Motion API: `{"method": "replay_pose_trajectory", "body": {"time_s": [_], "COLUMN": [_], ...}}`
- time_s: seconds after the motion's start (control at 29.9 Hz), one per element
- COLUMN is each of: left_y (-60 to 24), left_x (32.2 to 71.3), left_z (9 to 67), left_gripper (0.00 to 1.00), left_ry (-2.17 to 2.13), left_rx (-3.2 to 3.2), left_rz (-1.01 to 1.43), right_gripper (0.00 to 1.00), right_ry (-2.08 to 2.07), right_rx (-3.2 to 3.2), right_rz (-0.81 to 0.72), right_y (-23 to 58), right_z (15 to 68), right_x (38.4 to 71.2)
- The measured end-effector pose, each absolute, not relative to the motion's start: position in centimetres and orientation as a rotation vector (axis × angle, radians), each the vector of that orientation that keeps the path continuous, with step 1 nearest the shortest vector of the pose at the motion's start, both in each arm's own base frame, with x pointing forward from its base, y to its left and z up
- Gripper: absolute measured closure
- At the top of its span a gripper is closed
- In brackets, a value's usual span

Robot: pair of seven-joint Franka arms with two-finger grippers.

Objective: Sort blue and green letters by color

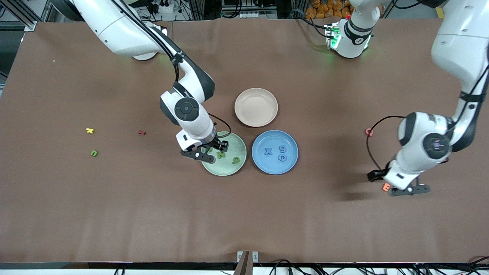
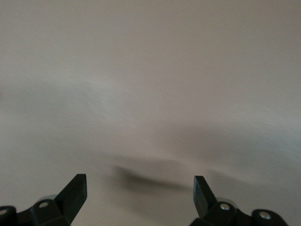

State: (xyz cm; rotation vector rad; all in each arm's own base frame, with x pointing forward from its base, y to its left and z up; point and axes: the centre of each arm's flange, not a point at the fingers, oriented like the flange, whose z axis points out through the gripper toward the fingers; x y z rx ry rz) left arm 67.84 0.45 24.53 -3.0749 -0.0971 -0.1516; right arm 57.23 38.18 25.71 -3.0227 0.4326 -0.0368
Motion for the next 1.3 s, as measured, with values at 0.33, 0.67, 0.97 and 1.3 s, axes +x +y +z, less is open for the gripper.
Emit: {"method": "replay_pose_trajectory", "body": {"time_s": [0.33, 0.67, 0.97, 1.3], "left_y": [8.4, 9.6, 9.6, 12.2], "left_x": [65.6, 64.2, 63.3, 63.5], "left_z": [26.5, 25.8, 22.8, 21.1], "left_gripper": [0.0, 0.0, 0.0, 0.0], "left_ry": [0.052, 0.111, 0.189, 0.364], "left_rx": [-3.092, -3.076, -3.085, -3.065], "left_rz": [-0.114, -0.066, 0.016, 0.046], "right_gripper": [0.0, 0.0, 0.0, 0.0], "right_ry": [0.41, 0.335, 0.272, 0.236], "right_rx": [-3.083, -3.139, -3.155, -3.188], "right_rz": [-0.001, 0.047, 0.076, 0.094], "right_y": [30.4, 17.4, 5.4, -3.4], "right_z": [26.3, 26.4, 26.2, 26.8], "right_x": [61.1, 64.7, 65.4, 64.3]}}
